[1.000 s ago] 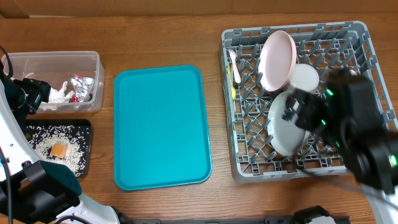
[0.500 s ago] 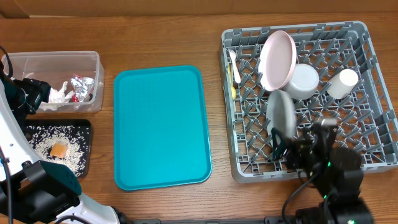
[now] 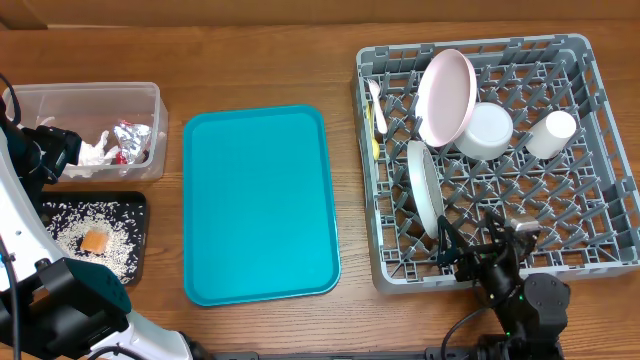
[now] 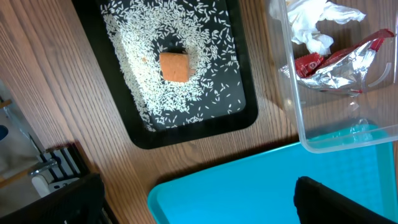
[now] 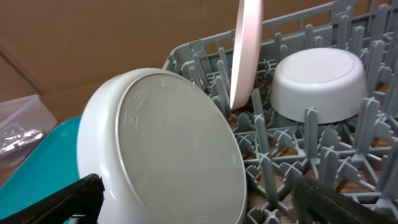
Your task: Sort waste into correct bins and load items into the dishwasher rack
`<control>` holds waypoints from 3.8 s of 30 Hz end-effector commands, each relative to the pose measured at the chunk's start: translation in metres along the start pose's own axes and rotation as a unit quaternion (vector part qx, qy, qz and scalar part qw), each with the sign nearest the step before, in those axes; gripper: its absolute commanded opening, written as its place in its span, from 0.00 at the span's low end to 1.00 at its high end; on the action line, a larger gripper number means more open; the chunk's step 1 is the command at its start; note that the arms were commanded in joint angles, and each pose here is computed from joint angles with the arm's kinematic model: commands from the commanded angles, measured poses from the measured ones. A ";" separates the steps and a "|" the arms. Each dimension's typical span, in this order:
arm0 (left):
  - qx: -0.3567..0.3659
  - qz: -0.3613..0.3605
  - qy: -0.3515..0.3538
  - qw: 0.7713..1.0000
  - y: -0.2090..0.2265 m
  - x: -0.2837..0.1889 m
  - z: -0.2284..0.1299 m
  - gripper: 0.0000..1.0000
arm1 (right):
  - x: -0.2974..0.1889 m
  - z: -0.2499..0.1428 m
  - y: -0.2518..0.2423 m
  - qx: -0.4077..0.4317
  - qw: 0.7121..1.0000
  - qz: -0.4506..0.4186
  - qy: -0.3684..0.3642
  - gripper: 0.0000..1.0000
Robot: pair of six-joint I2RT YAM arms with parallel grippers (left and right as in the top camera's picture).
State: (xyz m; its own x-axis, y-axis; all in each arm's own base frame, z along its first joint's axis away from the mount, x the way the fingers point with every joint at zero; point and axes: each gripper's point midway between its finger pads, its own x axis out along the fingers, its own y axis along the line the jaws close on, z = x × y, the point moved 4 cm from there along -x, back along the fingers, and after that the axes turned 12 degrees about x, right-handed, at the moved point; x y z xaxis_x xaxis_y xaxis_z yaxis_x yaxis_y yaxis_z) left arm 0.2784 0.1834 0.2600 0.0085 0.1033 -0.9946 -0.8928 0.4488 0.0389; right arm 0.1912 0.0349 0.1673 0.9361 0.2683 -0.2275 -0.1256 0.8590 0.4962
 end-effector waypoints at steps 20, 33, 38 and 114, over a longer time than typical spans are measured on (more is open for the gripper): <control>-0.002 0.002 -0.003 1.000 -0.001 -0.002 -0.002 1.00 | 0.007 0.016 -0.007 -0.062 0.991 0.022 -0.117 1.00; -0.002 0.003 -0.003 1.000 -0.001 -0.002 -0.003 1.00 | 0.007 0.016 -0.007 -0.060 0.991 0.025 -0.116 1.00; -0.002 0.003 -0.003 1.000 -0.001 -0.002 -0.003 1.00 | 0.007 0.016 -0.007 -0.060 0.991 0.025 -0.116 1.00; 0.308 -0.452 -0.466 0.696 -0.030 0.034 -0.211 1.00 | 0.007 0.016 -0.007 -0.060 0.991 0.025 -0.116 1.00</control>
State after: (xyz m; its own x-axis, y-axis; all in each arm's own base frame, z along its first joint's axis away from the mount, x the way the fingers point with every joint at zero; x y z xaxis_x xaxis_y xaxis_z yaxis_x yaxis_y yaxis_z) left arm 0.2135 -0.0106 0.2185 0.9843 -0.0418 -0.1717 -0.0077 0.9605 -0.2782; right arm 0.2030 0.0261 0.1773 0.9738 0.2274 -0.0045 -0.2068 0.8932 0.3992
